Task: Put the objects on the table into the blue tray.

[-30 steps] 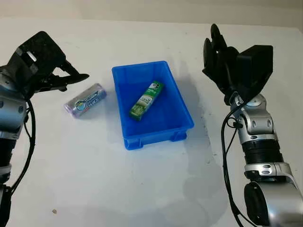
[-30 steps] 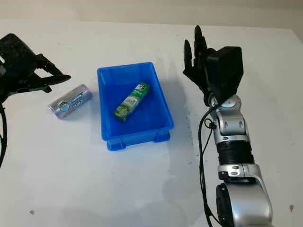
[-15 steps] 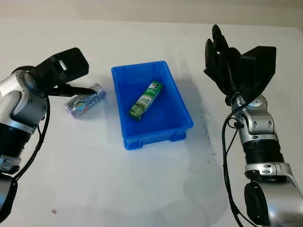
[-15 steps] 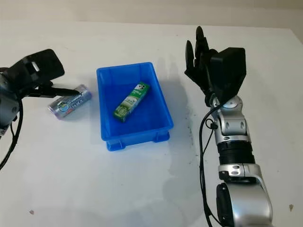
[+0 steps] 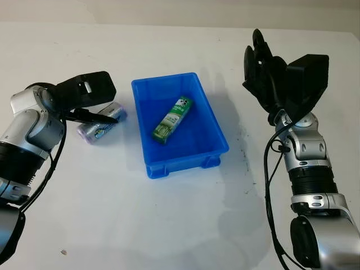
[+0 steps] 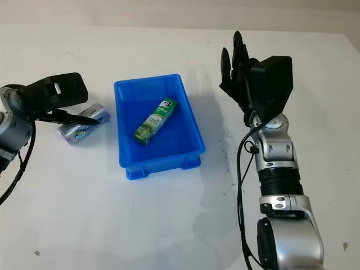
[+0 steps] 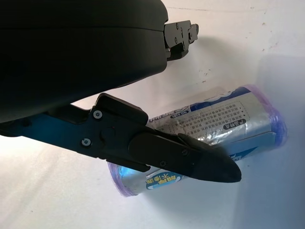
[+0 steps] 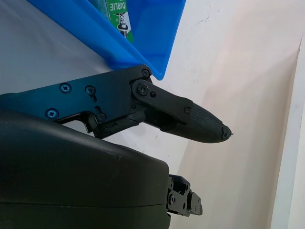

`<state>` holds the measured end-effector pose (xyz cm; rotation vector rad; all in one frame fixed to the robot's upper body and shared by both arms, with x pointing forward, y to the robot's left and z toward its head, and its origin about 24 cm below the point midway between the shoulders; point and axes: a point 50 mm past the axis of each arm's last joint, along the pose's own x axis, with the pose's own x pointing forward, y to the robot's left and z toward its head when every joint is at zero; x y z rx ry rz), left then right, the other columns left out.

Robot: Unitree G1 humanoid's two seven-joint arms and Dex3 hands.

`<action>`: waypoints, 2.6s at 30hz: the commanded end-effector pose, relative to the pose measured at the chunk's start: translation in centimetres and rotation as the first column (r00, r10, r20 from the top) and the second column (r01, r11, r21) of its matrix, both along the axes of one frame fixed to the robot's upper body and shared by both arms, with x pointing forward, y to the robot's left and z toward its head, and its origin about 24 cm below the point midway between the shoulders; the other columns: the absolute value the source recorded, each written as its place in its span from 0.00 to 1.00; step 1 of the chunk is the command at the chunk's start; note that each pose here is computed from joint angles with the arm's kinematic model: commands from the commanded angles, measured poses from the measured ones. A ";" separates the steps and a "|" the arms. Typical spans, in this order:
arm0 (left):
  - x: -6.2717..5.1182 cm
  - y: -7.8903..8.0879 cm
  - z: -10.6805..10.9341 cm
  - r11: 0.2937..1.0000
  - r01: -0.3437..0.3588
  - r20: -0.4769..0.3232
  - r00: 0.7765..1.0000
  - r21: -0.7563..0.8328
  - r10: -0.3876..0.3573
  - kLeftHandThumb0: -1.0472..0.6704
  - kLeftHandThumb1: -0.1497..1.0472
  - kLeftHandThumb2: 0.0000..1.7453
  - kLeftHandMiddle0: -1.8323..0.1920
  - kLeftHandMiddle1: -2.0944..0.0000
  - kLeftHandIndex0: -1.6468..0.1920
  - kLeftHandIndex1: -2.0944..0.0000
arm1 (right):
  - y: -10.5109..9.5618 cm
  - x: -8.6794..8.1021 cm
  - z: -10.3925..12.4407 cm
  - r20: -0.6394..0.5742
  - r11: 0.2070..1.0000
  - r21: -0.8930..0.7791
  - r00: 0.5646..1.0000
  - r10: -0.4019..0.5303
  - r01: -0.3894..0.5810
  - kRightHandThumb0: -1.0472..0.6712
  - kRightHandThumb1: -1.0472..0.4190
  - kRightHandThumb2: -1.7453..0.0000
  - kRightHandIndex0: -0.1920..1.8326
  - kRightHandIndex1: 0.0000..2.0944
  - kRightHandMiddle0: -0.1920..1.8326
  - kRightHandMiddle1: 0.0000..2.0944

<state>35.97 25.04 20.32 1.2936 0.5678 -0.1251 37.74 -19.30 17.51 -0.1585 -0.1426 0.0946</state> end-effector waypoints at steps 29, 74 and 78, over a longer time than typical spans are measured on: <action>-0.5 0.2 -3.3 0.930 0.239 -0.094 0.971 0.279 -0.221 0.41 1.00 0.23 0.28 0.00 0.43 0.00 | -0.5 -0.3 0.4 0.034 1.000 0.009 0.999 -0.014 0.013 0.23 0.00 0.56 0.00 0.00 0.00 0.00; -4.0 -8.0 13.9 0.748 0.664 0.727 0.510 0.008 -0.460 0.39 1.00 0.24 0.42 0.00 0.64 0.00 | -0.1 -0.2 0.6 0.010 1.000 0.000 1.000 -0.005 0.005 0.26 0.00 0.56 0.00 0.00 0.00 0.00; -4.8 -10.0 12.8 0.672 0.725 0.694 0.563 -0.153 -0.449 0.39 1.00 0.23 0.41 0.00 0.57 0.00 | -0.1 -0.2 0.5 0.015 1.000 0.008 1.000 0.003 -0.003 0.27 0.00 0.56 0.00 0.00 0.00 0.00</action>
